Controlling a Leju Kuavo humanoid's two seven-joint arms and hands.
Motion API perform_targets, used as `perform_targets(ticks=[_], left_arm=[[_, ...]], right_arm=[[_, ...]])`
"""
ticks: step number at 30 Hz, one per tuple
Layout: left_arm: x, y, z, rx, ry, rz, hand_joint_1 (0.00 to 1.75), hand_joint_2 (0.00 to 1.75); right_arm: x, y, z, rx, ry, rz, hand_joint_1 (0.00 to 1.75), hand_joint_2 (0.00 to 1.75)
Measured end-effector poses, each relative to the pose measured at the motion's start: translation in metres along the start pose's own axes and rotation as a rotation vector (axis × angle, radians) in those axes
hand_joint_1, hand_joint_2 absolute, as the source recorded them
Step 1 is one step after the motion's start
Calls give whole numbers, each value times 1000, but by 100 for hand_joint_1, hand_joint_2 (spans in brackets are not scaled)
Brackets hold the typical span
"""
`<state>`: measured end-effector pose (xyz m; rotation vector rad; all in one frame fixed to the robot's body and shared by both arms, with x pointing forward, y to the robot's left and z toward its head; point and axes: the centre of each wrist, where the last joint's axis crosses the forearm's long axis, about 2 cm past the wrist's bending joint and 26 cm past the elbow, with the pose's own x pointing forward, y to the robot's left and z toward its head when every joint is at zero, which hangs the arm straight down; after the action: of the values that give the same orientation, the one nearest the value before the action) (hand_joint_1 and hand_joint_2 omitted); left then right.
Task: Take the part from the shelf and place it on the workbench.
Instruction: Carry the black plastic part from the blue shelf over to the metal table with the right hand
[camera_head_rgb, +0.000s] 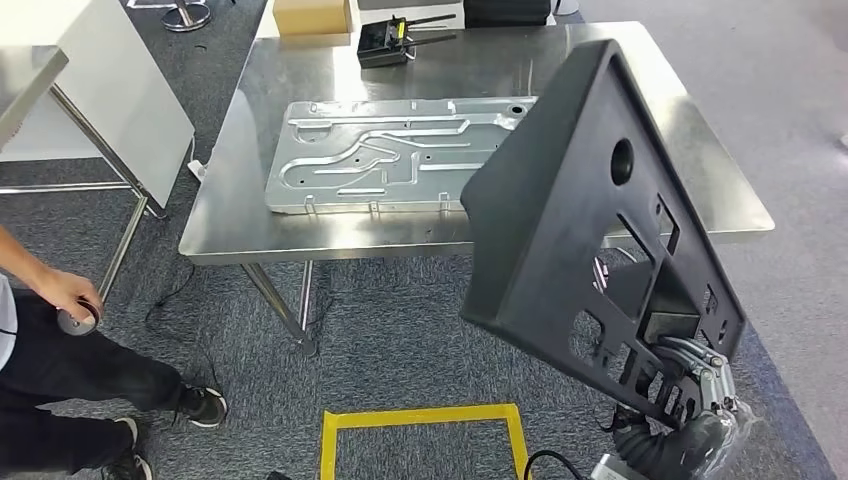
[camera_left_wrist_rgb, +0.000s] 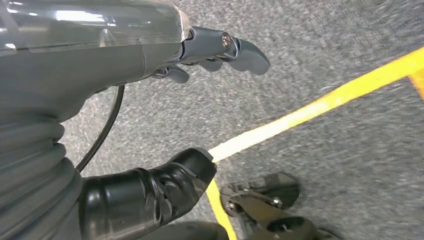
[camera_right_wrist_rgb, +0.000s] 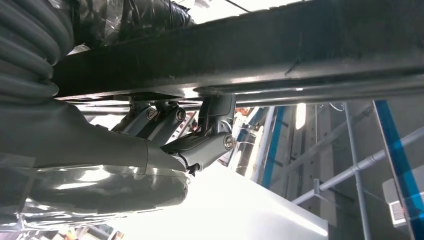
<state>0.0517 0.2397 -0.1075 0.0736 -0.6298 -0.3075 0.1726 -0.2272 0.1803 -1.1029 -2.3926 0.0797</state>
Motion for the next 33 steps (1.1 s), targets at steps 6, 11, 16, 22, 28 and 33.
perform_targets(ticks=[6,11,16,22,28,33], left_arm=[[-3,-1,2,-3,6,0,0,175],[-3,0,1,-3,6,-4,0,175],[-3,0,2,-3,6,-4,0,175],[-3,0,2,-3,6,-4,0,175],[-1,0,1,-3,3,-4,0,175],[-1,0,0,-1,0,-4,0,175]], right_arm=[[-1,0,-1,-2,-4,0,175,175],[-1,1,-2,-6,-7,-2,175,175],[-2,1,-4,-11,-10,-4,175,175],[-3,1,-3,-5,-9,-4,175,175],[-4,1,-3,-5,-11,-3,175,175],[-4,1,-4,-9,-13,-2,175,175]])
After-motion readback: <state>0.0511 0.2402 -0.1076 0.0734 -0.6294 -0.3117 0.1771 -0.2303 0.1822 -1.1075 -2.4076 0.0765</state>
